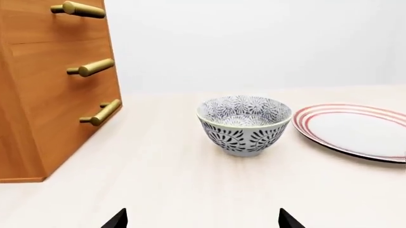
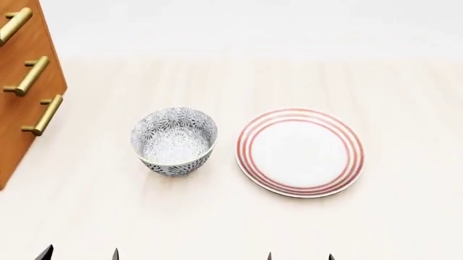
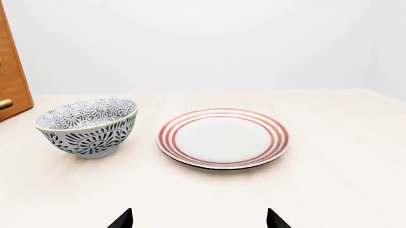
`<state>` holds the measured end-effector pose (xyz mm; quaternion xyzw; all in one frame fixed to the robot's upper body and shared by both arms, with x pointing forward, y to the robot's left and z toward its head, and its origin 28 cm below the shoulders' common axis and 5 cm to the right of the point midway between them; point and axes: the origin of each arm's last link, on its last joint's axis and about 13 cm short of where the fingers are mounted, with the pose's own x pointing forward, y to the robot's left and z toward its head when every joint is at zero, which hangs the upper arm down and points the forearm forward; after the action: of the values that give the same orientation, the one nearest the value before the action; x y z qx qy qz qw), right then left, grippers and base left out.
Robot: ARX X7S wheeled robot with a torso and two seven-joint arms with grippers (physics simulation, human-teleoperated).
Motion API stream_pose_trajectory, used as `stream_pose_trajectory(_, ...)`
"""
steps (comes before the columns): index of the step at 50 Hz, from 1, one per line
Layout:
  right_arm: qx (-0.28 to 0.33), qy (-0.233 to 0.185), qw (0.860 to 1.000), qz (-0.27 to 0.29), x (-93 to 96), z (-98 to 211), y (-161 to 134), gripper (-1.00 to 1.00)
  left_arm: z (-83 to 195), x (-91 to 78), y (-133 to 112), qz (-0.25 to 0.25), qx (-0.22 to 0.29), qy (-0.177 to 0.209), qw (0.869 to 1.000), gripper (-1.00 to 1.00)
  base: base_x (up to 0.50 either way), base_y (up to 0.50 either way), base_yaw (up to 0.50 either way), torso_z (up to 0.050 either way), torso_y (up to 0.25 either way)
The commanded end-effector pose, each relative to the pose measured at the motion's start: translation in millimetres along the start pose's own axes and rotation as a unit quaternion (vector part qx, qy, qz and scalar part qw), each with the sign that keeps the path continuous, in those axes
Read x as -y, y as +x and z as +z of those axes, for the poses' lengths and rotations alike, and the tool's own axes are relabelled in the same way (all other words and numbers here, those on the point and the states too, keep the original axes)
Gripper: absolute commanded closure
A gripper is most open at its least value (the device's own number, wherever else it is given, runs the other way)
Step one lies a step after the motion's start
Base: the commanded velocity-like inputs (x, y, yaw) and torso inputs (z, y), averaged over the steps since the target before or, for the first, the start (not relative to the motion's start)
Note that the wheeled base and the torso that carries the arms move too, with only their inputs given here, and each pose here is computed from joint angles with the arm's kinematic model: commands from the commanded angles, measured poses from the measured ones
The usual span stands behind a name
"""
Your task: Open the top drawer of the cabinet.
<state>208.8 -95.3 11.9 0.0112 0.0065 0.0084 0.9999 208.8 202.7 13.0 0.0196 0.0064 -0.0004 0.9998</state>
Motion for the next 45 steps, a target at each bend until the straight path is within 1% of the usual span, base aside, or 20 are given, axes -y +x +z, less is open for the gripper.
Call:
stream_pose_trajectory(1,0.004,0.002,1.0,0.0,0.2,-0.2,1.1,-1.0,0.5,-0.1,1.3,0.0,0.002,-0.007,1.0,-1.0,0.5,0.0,0.0,0.0,0.0)
stream_pose_trajectory(33,0.008,0.003,1.0,0.005,-0.3,0.8,0.6,-1.0,0.8,-0.1,1.0,0.0,0.004,-0.008,1.0,-1.0,0.5,0.0,0.0,0.0,0.001)
stream_pose_trajectory(34,0.014,0.008,1.0,0.008,-0.5,1.5,0.4,-1.0,0.8,0.0,1.0,0.0,0.004,-0.008,1.0,-1.0,0.0,0.0,0.0,0.0,0.0)
stream_pose_trajectory(40,0.011,0.006,1.0,0.005,0.0,1.2,1.0,-1.0,0.1,0.2,1.8,0.0,0.004,-0.007,1.0,-1.0,0.0,0.0,0.0,0.0,0.0)
stream_pose_trajectory(42,0.02,-0.002,1.0,0.014,-1.0,2.8,0.3,-1.0,0.4,0.3,1.7,0.0,0.004,-0.007,1.0,-1.0,0.0,0.0,0.0,0.0,0.0)
stream_pose_trajectory(45,0.02,0.002,1.0,0.013,-0.8,2.9,0.2,-1.0,1.5,0.0,1.4,0.001,0.004,-0.007,1.0,-1.0,0.0,0.44,0.0,0.0,0.0)
